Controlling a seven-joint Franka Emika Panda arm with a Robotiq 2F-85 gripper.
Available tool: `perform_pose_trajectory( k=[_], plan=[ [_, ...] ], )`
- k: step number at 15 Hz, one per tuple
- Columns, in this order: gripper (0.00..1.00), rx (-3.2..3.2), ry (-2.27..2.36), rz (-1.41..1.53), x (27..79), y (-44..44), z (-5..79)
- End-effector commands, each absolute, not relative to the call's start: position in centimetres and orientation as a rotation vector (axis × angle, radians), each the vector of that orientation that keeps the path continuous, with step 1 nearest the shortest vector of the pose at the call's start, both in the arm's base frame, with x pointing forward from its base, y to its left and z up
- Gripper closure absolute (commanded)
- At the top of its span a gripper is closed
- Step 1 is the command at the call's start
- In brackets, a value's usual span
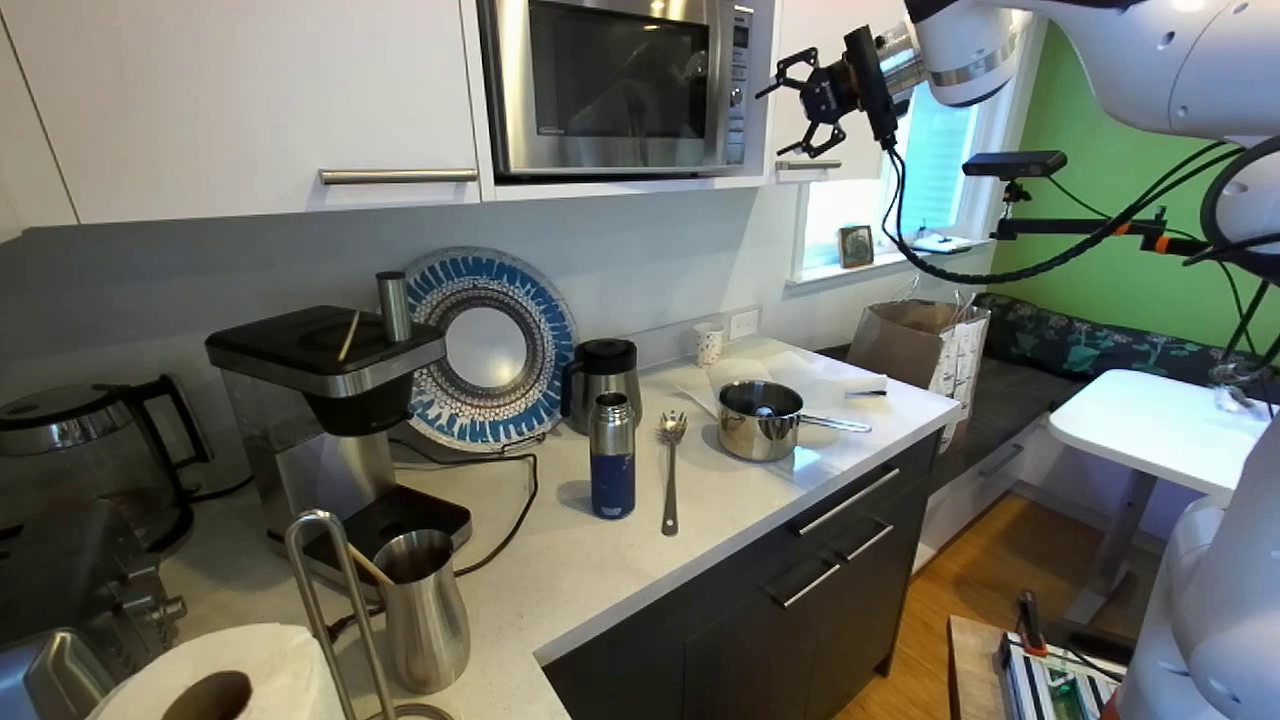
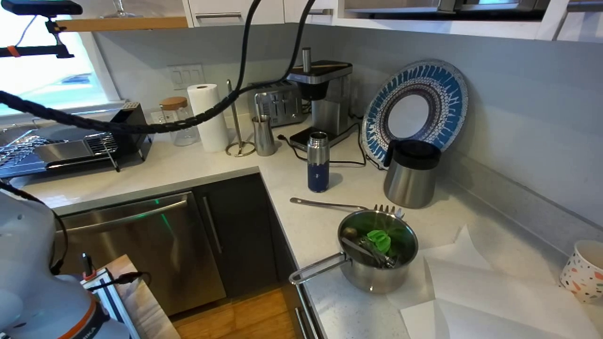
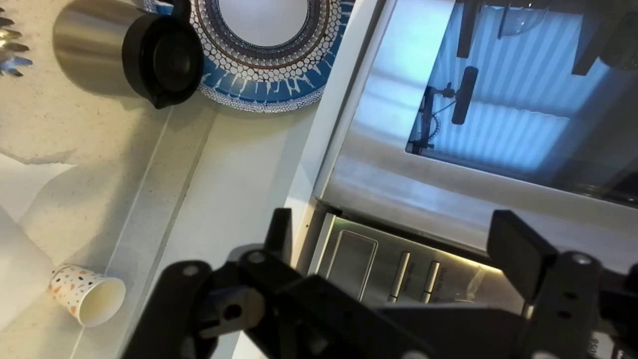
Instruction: Open the microwave door
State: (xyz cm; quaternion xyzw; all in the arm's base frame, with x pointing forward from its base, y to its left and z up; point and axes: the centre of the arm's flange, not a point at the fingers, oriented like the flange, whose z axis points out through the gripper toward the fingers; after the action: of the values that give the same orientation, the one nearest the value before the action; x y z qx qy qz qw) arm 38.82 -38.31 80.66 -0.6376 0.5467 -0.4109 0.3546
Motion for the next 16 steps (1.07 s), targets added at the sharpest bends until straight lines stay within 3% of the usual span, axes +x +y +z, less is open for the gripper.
perform_pose_trajectory(
  k=[1, 16],
  plan=[
    [0.00, -1.575, 1.445, -0.983, 39.9, -40.5, 81.3],
    [0.00, -1.358, 1.496, -0.978, 43.5, -44.7, 81.3]
  ],
)
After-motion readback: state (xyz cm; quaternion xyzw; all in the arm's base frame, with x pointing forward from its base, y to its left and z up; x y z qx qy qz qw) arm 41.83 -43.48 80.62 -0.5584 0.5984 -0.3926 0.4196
